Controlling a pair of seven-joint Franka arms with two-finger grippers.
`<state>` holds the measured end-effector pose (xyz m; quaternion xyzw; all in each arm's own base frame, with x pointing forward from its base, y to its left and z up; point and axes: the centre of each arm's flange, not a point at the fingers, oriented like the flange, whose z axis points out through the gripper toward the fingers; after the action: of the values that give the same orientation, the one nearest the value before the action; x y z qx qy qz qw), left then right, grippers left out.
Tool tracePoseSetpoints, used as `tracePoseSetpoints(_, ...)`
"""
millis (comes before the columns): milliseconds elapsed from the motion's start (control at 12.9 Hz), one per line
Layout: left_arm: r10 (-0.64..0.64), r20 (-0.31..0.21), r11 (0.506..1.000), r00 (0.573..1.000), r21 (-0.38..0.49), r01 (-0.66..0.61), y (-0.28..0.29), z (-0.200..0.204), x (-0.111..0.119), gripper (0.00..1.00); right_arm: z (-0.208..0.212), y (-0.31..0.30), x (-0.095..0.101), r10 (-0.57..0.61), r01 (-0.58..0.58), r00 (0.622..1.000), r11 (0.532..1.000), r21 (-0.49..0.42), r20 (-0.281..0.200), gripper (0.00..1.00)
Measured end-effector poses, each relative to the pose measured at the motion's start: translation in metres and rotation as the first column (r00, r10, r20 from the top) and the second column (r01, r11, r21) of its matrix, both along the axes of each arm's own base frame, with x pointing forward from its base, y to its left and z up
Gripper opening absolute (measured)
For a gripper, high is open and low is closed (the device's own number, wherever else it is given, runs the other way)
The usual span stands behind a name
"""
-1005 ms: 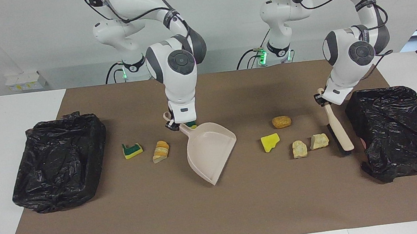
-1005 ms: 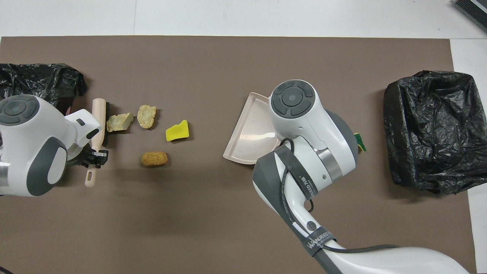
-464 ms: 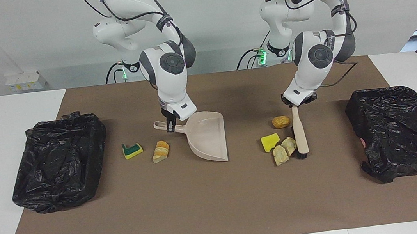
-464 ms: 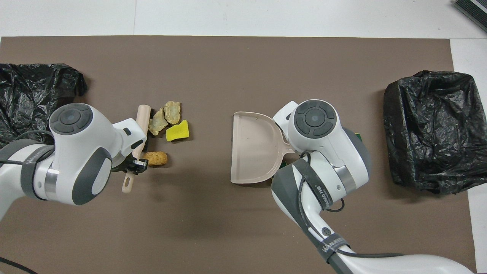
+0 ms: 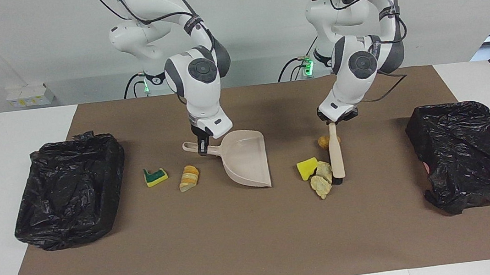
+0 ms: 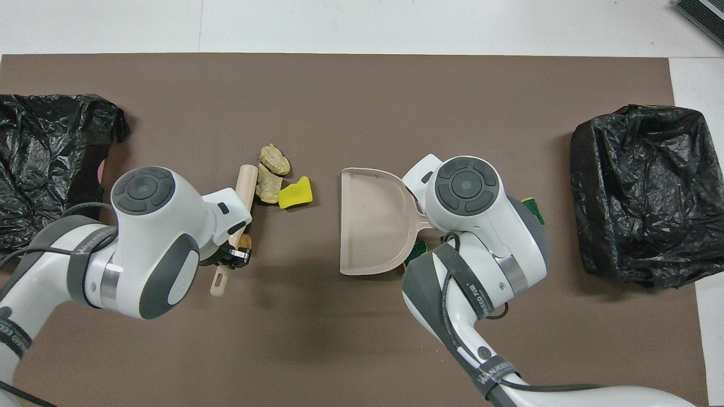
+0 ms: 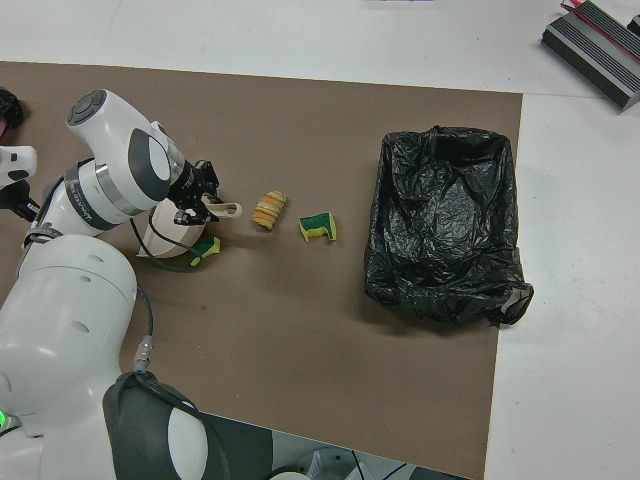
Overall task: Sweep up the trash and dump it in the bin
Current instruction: 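Sweep the bread and sponge into the dustpan with the left gripper's brush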
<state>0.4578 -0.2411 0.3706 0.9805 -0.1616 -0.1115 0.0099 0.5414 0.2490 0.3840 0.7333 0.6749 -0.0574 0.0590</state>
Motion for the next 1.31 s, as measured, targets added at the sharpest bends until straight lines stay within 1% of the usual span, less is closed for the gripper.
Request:
tracePoseSetpoints(155, -0.027, -0.003, 1.000, 1.000, -0.013, 0.027, -0.033, 0.004, -0.019, 0.26, -0.002, 0.000, 0.000, 0.004, -0.004, 1.000, 1.000, 0.003, 0.004, 0.32)
tracePoseSetpoints(309, -0.023, -0.003, 0.999, 1.000, -0.031, 0.023, -0.058, 0.009, -0.037, 0.26, -0.005, 0.002, -0.002, 0.009, -0.009, 1.000, 1.000, 0.006, 0.007, 0.32)
tracePoseSetpoints(464, -0.020, 0.001, 0.998, 1.000, -0.061, 0.020, -0.077, 0.015, -0.049, 0.26, -0.008, 0.003, -0.004, 0.013, -0.013, 1.000, 1.000, 0.006, 0.007, 0.32)
tracePoseSetpoints(696, -0.001, 0.014, 0.997, 1.000, -0.073, 0.002, -0.104, 0.024, -0.067, 0.26, -0.011, 0.004, -0.005, 0.017, -0.017, 1.000, 1.000, 0.005, 0.004, 0.32)
tracePoseSetpoints(850, 0.014, 0.026, 0.997, 1.000, -0.079, -0.012, -0.113, 0.032, -0.070, 0.26, -0.012, 0.006, -0.007, 0.021, -0.021, 1.000, 1.000, 0.003, -0.001, 0.32)
tracePoseSetpoints(1005, 0.035, 0.037, 0.995, 0.999, -0.095, -0.031, -0.113, 0.049, -0.067, 0.26, -0.014, 0.004, -0.010, 0.018, -0.018, 1.000, 1.000, -0.008, -0.019, 0.32)
tracePoseSetpoints(1082, 0.043, 0.034, 0.994, 0.998, -0.098, -0.040, -0.109, 0.060, -0.067, 0.26, -0.015, 0.003, -0.011, 0.016, -0.017, 0.999, 1.000, -0.013, -0.029, 0.32)
tracePoseSetpoints(1160, 0.056, 0.023, 0.994, 0.998, -0.095, -0.054, -0.103, 0.072, -0.069, 0.26, -0.016, 0.003, -0.012, 0.015, -0.016, 0.999, 1.000, -0.021, -0.042, 0.32)
tracePoseSetpoints(1314, 0.132, -0.014, 0.989, 0.991, -0.062, -0.133, -0.081, 0.088, -0.070, 0.26, -0.017, 0.003, -0.016, 0.014, -0.016, 0.998, 0.999, -0.035, -0.066, 0.32)
